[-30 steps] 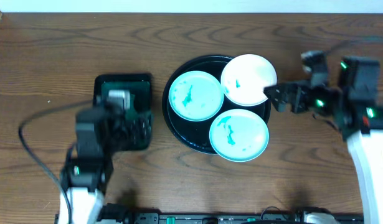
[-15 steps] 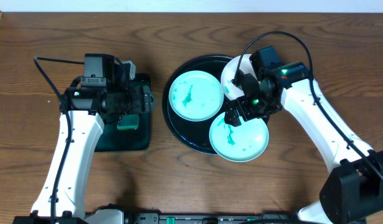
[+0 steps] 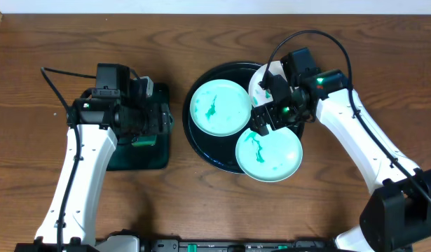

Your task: Clean dirty plates on tray and stack at the side

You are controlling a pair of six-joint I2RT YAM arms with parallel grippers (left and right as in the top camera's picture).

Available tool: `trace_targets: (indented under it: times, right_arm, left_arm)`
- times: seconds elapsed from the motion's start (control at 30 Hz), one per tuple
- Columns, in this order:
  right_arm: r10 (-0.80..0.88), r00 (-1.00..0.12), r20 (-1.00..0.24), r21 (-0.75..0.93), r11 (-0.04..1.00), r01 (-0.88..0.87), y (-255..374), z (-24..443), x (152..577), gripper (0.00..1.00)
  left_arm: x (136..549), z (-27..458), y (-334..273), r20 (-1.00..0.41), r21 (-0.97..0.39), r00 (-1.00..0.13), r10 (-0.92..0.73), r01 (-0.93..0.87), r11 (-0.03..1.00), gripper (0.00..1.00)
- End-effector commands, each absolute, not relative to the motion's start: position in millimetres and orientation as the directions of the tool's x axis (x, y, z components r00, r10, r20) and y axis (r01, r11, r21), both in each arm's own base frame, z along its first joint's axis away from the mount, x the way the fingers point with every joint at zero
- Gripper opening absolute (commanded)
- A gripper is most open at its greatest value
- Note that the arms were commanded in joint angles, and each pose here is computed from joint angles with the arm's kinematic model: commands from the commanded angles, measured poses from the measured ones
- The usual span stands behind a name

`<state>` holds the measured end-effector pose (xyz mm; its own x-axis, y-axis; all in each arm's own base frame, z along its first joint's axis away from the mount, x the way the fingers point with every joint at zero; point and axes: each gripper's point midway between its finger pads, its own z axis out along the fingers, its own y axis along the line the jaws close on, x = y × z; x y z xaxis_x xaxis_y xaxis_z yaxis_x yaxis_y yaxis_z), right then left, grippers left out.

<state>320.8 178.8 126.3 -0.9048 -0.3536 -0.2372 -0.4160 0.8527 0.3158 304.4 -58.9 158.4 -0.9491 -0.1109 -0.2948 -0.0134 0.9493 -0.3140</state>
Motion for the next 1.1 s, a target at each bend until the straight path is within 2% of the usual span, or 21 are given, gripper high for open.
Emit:
trace_targets:
  times: [0.0,0.07,0.17,0.27,0.37,0.53,0.63,0.67,0.77,0.83,0.87,0.97,1.07]
  right_arm:
    - [-0.361,-0.890,-0.279,0.364,0.818,-0.446,195.6,135.2,322.3,0.99]
    - [-0.378,-0.880,-0.288,0.392,0.792,-0.469,208.5,132.0,322.0,0.99]
    - [-0.337,-0.915,-0.224,0.407,0.821,-0.402,219.4,108.8,324.7,0.98]
    - [-0.269,-0.949,-0.166,0.416,0.853,-0.314,233.4,71.8,337.5,0.88]
    - [-0.147,-0.982,-0.120,0.428,0.885,-0.185,236.7,47.5,352.5,0.85]
    - [-0.069,-0.986,-0.149,0.440,0.889,-0.128,235.9,47.0,369.9,0.82]
    - [-0.008,-0.986,-0.164,0.390,0.918,-0.072,226.7,43.0,378.7,0.78]
    - [-0.002,-0.984,-0.181,0.375,0.924,-0.071,224.6,42.3,382.8,0.74]
    - [0.003,-0.981,-0.192,0.374,0.925,-0.071,225.4,39.8,386.7,0.71]
    - [0.019,-0.983,-0.183,0.370,0.928,-0.051,224.7,35.4,387.4,0.67]
    - [0.024,-0.984,-0.174,0.368,0.929,-0.043,225.8,30.6,387.2,0.62]
    - [0.014,-0.987,-0.161,0.364,0.930,-0.046,229.6,18.1,386.3,0.59]
    - [0.012,-0.987,-0.160,0.363,0.931,-0.047,231.0,12.7,387.2,0.51]
  left_arm:
    - [308.1,166.9,-58.6,-0.311,-0.325,-0.943,-0.122,-0.015,0.946,0.83]
    - [308.1,166.9,-58.6,-0.311,-0.324,-0.943,-0.122,-0.015,0.946,0.83]
    - [308.0,166.9,-58.6,-0.311,-0.325,-0.943,-0.122,-0.015,0.946,0.83]
    - [307.8,166.8,-58.6,-0.310,-0.325,-0.943,-0.122,-0.015,0.946,0.83]
    - [305.3,165.9,-58.6,-0.300,-0.324,-0.946,-0.122,-0.019,0.946,0.83]
    - [302.5,164.6,-58.5,-0.288,-0.324,-0.950,-0.122,-0.023,0.946,0.83]
    - [302.6,164.7,-58.6,-0.288,-0.324,-0.950,-0.121,-0.023,0.946,0.83]
    - [302.6,164.7,-58.5,-0.288,-0.324,-0.950,-0.122,-0.023,0.946,0.83]
    - [302.6,164.7,-58.5,-0.288,-0.324,-0.950,-0.122,-0.023,0.946,0.83]
    - [302.6,164.7,-58.5,-0.288,-0.324,-0.950,-0.122,-0.023,0.946,0.83]
    - [302.6,164.7,-58.6,-0.288,-0.323,-0.950,-0.121,-0.023,0.946,0.83]
    - [302.6,164.7,-58.6,-0.288,-0.324,-0.950,-0.121,-0.023,0.946,0.83]
    - [302.6,164.7,-58.4,-0.288,-0.323,-0.950,-0.122,-0.023,0.946,0.83]
